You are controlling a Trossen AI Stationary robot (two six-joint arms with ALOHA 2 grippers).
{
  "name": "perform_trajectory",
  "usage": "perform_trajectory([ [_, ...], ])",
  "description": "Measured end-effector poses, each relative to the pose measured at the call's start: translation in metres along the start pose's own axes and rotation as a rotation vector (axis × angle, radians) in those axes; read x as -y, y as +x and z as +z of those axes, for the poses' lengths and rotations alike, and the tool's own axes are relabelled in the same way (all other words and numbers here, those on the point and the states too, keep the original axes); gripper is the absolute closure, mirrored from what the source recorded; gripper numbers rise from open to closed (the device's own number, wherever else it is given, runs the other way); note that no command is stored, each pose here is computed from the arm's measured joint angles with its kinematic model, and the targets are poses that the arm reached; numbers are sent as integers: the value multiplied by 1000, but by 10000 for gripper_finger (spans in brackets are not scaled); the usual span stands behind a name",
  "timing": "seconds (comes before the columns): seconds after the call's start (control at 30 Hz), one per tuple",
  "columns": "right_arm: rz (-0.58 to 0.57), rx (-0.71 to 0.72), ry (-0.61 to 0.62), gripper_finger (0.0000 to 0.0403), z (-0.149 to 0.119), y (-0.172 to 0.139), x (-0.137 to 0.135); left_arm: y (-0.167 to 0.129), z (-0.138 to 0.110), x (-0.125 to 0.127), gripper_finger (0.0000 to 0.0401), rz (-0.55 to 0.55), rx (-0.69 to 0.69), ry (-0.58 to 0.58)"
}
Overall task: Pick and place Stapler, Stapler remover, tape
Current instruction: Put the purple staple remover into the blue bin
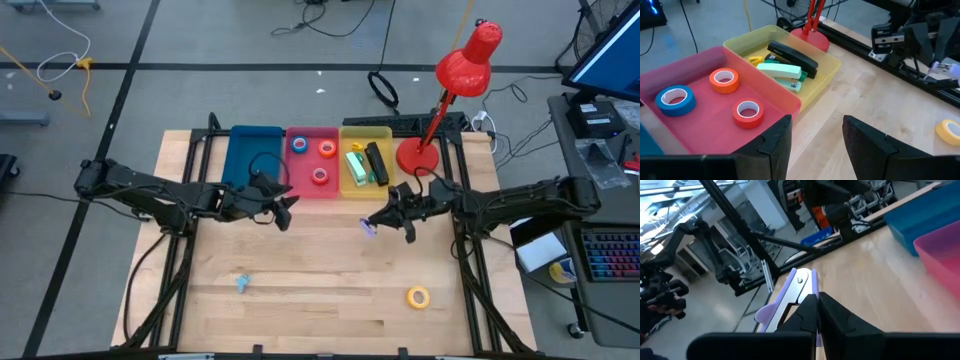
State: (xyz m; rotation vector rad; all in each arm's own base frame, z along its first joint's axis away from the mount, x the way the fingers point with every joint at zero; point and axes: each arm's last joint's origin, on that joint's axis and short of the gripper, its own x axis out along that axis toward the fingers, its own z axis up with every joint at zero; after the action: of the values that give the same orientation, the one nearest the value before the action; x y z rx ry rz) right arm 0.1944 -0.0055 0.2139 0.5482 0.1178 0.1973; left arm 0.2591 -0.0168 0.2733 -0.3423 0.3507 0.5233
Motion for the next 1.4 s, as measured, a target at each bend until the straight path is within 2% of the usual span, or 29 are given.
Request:
perform_trajectory([
  [0.43,0,26,19,403,3,-1,1,0,3,2,224,-16,26,-28],
  [0.57,41,96,-2,403,9,1,-2,4,7,7,224,-53,83,-89],
  [0.67,66,132,6,403,14,6,-3,10,10,14,224,-124,123,-104],
  [0.93,122,37,-13,403,22,41,-4,31,6,32,224,-310,178,3],
  [1.13,127,-38,26,403,18,57,3,34,-1,37,224,-336,151,47],
  [1.4,112,-79,156,403,13,64,11,29,-10,48,224,-362,168,265],
])
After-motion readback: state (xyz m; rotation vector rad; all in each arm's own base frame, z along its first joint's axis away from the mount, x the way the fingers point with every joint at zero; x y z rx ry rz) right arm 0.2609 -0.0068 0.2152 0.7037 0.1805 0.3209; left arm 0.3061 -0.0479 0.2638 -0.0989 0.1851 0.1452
